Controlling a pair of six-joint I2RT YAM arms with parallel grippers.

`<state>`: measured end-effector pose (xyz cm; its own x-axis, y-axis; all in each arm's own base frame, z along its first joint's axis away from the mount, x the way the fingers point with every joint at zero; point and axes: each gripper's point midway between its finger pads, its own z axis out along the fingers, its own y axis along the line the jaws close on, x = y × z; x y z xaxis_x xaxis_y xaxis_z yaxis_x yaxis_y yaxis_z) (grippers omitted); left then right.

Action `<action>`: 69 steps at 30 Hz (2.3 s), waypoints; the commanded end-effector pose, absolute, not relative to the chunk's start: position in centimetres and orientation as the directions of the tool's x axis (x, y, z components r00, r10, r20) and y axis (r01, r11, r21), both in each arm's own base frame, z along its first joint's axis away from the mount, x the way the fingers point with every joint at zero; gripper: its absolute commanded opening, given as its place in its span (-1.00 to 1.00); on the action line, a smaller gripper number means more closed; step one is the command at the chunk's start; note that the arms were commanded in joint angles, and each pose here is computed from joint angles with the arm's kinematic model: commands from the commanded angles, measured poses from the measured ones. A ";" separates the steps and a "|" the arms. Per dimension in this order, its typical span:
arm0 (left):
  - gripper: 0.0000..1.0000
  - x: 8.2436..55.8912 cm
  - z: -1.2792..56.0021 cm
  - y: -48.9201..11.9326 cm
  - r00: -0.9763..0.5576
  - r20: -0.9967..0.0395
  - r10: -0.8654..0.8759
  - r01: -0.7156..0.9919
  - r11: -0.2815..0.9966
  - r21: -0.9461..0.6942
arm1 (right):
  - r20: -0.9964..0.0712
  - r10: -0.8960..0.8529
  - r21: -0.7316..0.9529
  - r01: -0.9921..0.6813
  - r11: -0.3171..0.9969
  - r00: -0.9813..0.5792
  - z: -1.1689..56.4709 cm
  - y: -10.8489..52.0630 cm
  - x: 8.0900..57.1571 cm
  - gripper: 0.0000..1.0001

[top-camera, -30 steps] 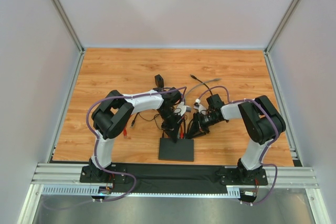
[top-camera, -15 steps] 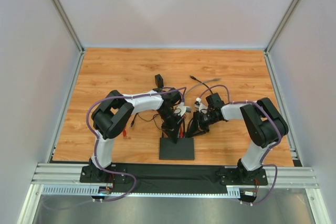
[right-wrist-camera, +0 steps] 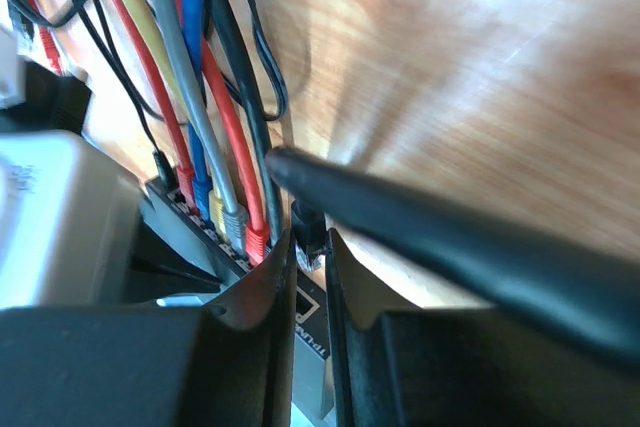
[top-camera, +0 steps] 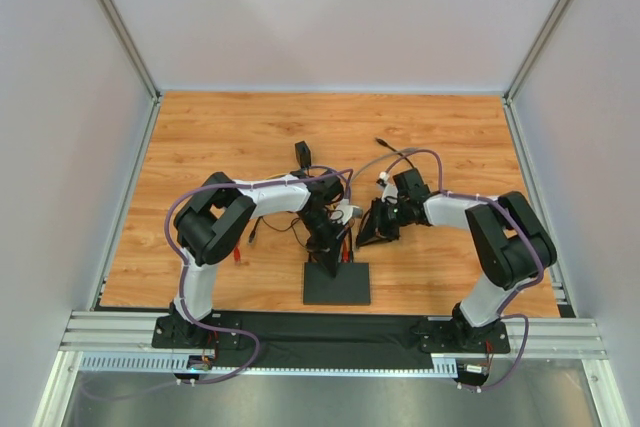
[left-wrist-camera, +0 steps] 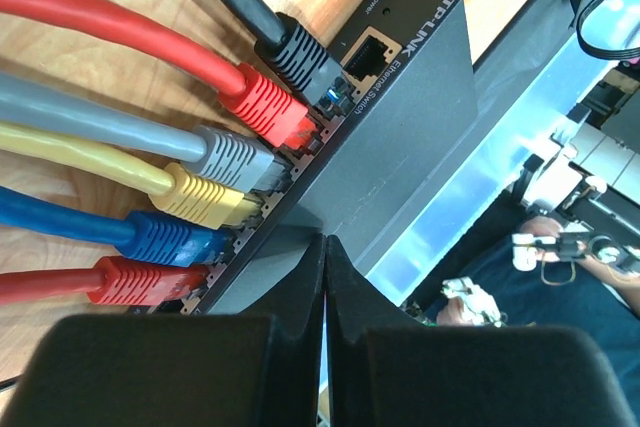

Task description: Pull the plug from the switch port

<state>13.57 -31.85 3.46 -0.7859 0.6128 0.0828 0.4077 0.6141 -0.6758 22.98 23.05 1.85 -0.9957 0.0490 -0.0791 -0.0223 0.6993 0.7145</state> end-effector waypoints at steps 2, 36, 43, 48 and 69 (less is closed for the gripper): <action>-1.00 14.9 1.4 -30.4 -0.774 0.020 0.633 0.516 0.649 -0.559 | -0.190 0.055 0.672 -0.089 0.735 -0.980 4.9 23.0 25.6 -1.00; -0.53 22.8 15.8 -29.6 -0.779 -0.374 0.503 0.627 0.637 -0.450 | -0.435 0.331 0.131 0.304 0.944 -0.837 27.3 5.8 27.8 -1.00; -0.51 23.0 16.3 -29.8 -0.777 -0.389 0.495 0.629 0.631 -0.454 | -0.648 0.324 0.234 0.225 0.946 -0.689 34.0 5.7 32.6 -1.00; -0.50 22.5 16.0 -29.8 -0.781 -0.377 0.498 0.624 0.621 -0.474 | -0.702 0.233 0.191 0.137 0.972 -0.673 34.5 5.8 37.7 -1.00; -0.47 21.6 15.4 -29.6 -0.761 -0.391 0.518 0.648 0.582 -0.490 | -0.415 0.555 0.327 0.451 0.830 -0.721 15.8 -3.3 36.2 -1.00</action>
